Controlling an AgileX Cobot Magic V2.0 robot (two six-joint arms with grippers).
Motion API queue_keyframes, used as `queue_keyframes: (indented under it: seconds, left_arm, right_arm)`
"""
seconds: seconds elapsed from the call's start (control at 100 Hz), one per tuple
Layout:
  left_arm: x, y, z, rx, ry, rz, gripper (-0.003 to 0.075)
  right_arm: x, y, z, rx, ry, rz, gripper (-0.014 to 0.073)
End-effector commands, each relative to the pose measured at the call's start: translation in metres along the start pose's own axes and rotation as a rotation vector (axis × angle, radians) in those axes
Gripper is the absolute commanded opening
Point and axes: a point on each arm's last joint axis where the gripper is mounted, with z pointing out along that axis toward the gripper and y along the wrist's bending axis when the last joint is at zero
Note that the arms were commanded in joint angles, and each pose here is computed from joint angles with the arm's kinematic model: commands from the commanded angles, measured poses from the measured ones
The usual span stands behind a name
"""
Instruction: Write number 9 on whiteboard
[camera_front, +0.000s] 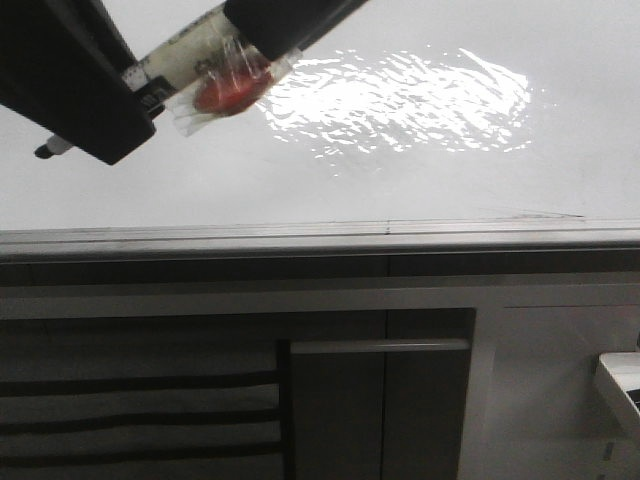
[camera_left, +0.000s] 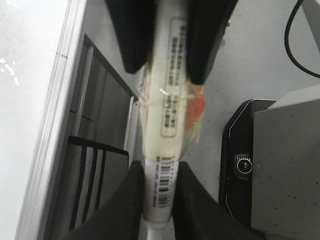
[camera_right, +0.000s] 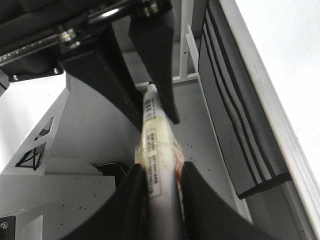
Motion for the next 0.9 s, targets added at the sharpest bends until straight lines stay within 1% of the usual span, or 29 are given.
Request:
queue_keyframes:
  seconds: [0.0,0.09,0.14,0.21,0.26,0.33,0.39,0.49,0.52,0.54,0.59,0.61,0.64,0.66,0.67,0.68,0.79,0.85,0.89]
  left_arm:
    - [-0.013,0.001,-0.012,-0.042,-0.083,0.007,-0.0014]
    - [-0.013,0.002,-0.012,-0.045,-0.084,0.006,0.0001]
    - [-0.013,0.002,-0.012,-0.045,-0.084,0.006,0.0035]
    - [-0.013,0.002,-0.013,-0.054,-0.091,0.007,0.0122]
    - [-0.014,0.003,-0.014,-0.064,-0.092,0.014,0.0206]
    - [-0.016,0.006,-0.022,-0.103,-0.104,0.013,0.0275]
    - [-0.017,0.009,-0.034,-0.155,-0.136,-0.015,0.0283]
    - [-0.012,0.014,-0.056,-0.25,-0.185,-0.072,0.0283]
    - [-0.009,0.015,-0.061,-0.275,-0.195,-0.103,0.0283]
    - [-0.006,0.016,-0.066,-0.294,-0.201,-0.123,0.0283]
    - [0.0,0.017,-0.075,-0.335,-0.214,-0.188,0.0283]
    - [0.003,0.018,-0.079,-0.353,-0.219,-0.215,0.0282]
    - [0.008,0.018,-0.084,-0.376,-0.229,-0.266,0.0283]
    - [0.011,0.018,-0.087,-0.393,-0.232,-0.291,0.0283]
    - [0.012,0.018,-0.088,-0.399,-0.233,-0.298,0.0283]
    - [0.014,0.018,-0.09,-0.41,-0.234,-0.309,0.0283]
    - [0.032,0.013,-0.1,-0.491,-0.25,-0.405,0.0282]
    - [0.042,0.008,-0.102,-0.529,-0.265,-0.453,0.0282]
    - [0.048,0.005,-0.101,-0.546,-0.277,-0.473,0.0282]
  right_arm:
    - [-0.015,0.002,-0.012,0.022,-0.081,-0.017,0.0036]
    - [-0.014,0.002,-0.012,0.02,-0.079,-0.017,-0.0028]
    - [-0.014,0.002,-0.012,0.018,-0.078,-0.017,-0.006]
    - [-0.014,0.002,-0.012,0.018,-0.078,-0.017,-0.0064]
    - [-0.014,0.002,-0.012,0.022,-0.072,-0.023,-0.0064]
    - [-0.011,0.001,-0.017,0.052,-0.05,-0.043,-0.0064]
    - [-0.01,0.0,-0.025,0.11,-0.031,-0.028,-0.0064]
    - [-0.005,0.0,-0.043,0.242,0.018,0.008,-0.0064]
    - [-0.004,0.0,-0.049,0.281,0.027,0.046,-0.0064]
    - [-0.002,0.0,-0.054,0.309,0.038,0.051,-0.0064]
    - [0.001,0.001,-0.064,0.372,0.054,0.129,-0.0064]
    - [0.003,0.001,-0.069,0.401,0.064,0.144,-0.0064]
    - [0.006,0.001,-0.074,0.437,0.062,0.214,-0.0064]
    - [0.008,0.0,-0.078,0.462,0.061,0.236,-0.0064]
    - [0.011,0.0,-0.079,0.476,0.057,0.275,-0.0064]
    - [0.011,0.0,-0.081,0.483,0.056,0.274,-0.0064]
    - [0.029,-0.002,-0.091,0.549,-0.021,0.447,-0.0064]
    - [0.04,-0.003,-0.088,0.554,-0.07,0.532,-0.0064]
    - [0.045,-0.004,-0.088,0.563,-0.127,0.578,-0.0064]
